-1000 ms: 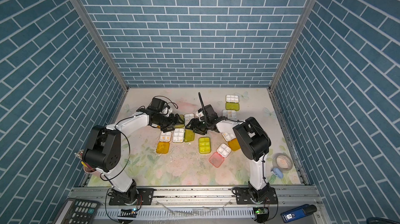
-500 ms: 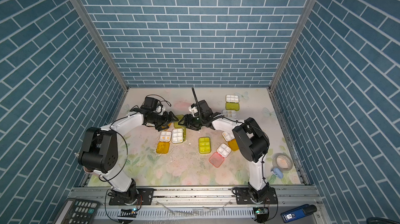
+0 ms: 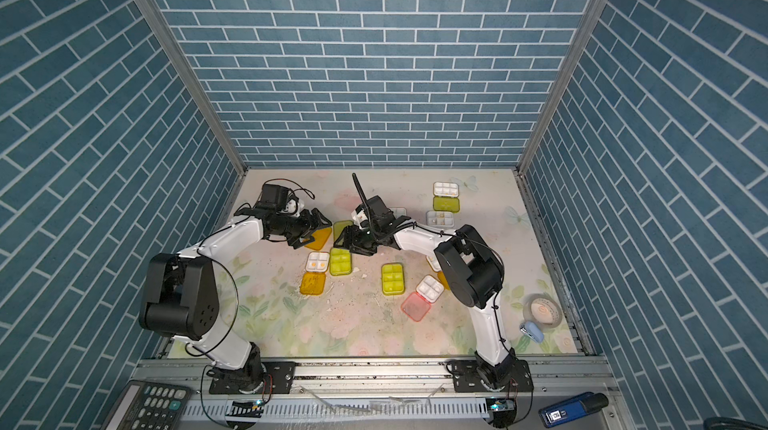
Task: Close pillboxes
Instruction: Close the lid on the pillbox.
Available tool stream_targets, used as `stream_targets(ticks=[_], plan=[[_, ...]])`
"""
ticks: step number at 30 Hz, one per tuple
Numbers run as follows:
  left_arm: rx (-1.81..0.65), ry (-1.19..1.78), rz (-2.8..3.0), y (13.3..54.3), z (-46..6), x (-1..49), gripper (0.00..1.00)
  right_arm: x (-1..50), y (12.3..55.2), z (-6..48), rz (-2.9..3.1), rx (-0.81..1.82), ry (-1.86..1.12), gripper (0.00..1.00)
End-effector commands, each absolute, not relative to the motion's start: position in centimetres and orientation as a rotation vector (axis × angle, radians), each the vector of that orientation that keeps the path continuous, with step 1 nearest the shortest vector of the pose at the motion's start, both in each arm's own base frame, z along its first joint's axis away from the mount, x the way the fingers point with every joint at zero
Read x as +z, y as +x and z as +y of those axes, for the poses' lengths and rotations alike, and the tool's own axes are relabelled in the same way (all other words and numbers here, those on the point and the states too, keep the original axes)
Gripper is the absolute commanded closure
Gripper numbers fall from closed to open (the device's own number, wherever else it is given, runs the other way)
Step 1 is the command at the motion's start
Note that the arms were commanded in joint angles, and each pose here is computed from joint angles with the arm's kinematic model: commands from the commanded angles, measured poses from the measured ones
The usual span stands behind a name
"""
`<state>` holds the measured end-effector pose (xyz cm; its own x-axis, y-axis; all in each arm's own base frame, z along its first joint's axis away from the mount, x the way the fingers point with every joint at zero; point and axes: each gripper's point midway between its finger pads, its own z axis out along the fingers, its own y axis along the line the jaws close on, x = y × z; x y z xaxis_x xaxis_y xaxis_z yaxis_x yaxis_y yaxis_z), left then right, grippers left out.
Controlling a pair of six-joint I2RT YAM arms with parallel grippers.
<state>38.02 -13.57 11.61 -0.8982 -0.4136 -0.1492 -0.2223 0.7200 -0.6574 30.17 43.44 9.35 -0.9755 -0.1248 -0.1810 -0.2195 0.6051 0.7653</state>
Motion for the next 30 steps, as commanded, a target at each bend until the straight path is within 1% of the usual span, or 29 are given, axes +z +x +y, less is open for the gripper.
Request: stream_targets(ticks=[1, 6, 11, 21, 23, 30], plan=[[-0.97, -0.509, 2.63, 37.8, -13.3, 11.8, 0.14, 8.5, 30.8, 42.3, 2.75, 1.129, -0.321, 0.34], [-0.972, -0.511, 2.627, 37.7, -13.3, 11.8, 0.14, 6.5, 30.8, 40.2, 2.82, 0.754, -0.393, 0.35], [-0.981, -0.515, 2.623, 37.7, -13.4, 11.9, 0.14, 5.7, 30.2, 40.0, 2.824, 0.548, -0.497, 0.36], [-0.975, -0.521, 2.609, 37.8, -13.0, 12.3, 0.14, 4.8, 29.2, 41.2, 2.845, 0.469, -0.609, 0.36], [-0.976, -0.523, 2.605, 37.8, -12.9, 12.4, 0.14, 3.6, 29.1, 41.0, 2.865, 0.419, -0.629, 0.36], [-0.983, -0.523, 2.599, 37.8, -12.9, 12.5, 0.14, 2.5, 28.9, 40.2, 2.875, 0.317, -0.646, 0.37]])
